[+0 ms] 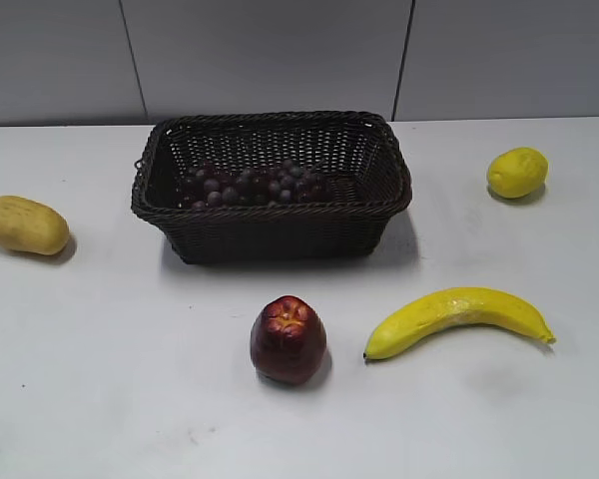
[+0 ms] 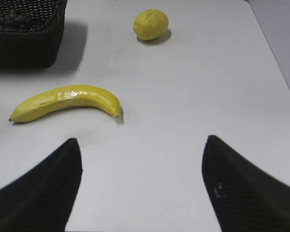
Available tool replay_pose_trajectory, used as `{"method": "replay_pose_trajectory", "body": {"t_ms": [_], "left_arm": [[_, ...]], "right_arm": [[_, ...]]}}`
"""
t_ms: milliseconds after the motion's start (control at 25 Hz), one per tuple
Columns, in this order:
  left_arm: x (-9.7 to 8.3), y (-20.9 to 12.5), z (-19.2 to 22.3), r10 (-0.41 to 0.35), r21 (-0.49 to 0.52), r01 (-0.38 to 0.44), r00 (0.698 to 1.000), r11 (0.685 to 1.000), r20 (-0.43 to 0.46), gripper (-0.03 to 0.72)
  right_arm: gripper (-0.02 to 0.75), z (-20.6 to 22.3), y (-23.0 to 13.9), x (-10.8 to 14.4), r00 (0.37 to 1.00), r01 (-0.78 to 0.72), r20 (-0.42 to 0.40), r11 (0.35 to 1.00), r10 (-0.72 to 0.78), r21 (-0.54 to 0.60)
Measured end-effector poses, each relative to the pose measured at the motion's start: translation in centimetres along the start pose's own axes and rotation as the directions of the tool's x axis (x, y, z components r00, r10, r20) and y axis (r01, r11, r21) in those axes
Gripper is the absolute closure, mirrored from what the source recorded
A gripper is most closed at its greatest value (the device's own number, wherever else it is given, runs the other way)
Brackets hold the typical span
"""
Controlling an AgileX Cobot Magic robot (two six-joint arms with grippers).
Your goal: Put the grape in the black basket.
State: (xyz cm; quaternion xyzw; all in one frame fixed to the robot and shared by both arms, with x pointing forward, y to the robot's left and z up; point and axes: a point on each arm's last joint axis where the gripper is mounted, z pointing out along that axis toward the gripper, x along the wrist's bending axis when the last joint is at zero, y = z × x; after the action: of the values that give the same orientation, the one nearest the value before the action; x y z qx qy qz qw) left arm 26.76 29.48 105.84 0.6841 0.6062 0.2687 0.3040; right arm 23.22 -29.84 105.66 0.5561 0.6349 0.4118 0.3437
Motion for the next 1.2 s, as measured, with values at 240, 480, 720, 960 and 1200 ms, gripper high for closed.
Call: {"method": "replay_pose_trajectory", "body": {"t_ms": [240, 480, 720, 960, 1200], "left_arm": [[0.0, -1.2, 1.0, -0.001, 0.004, 0.001, 1.000, 1.000, -0.001, 0.112], [0.0, -1.3, 1.1, -0.001, 0.002, 0.001, 1.000, 1.000, -0.002, 0.112], [0.0, -1.3, 1.1, -0.001, 0.001, 0.001, 1.000, 1.000, -0.003, 0.114], [-0.1, -2.1, -0.2, -0.007, -0.104, 0.005, 1.000, 0.995, -0.021, 0.143], [-0.3, -3.2, -1.5, -0.023, -0.219, 0.011, 0.998, 0.976, -0.053, 0.179]], "right_arm": [[0.148, 0.0, 0.0, 0.0, 1.000, 0.000, 0.000, 1.000, 0.000, 0.000], [0.148, 0.0, 0.0, 0.0, 1.000, 0.000, 0.000, 1.000, 0.000, 0.001], [0.148, 0.0, 0.0, 0.0, 1.000, 0.000, 0.000, 1.000, 0.000, 0.001], [0.148, 0.0, 0.0, 0.0, 1.000, 0.000, 0.000, 1.000, 0.000, 0.000], [0.148, 0.0, 0.0, 0.0, 1.000, 0.000, 0.000, 1.000, 0.000, 0.000]]}}
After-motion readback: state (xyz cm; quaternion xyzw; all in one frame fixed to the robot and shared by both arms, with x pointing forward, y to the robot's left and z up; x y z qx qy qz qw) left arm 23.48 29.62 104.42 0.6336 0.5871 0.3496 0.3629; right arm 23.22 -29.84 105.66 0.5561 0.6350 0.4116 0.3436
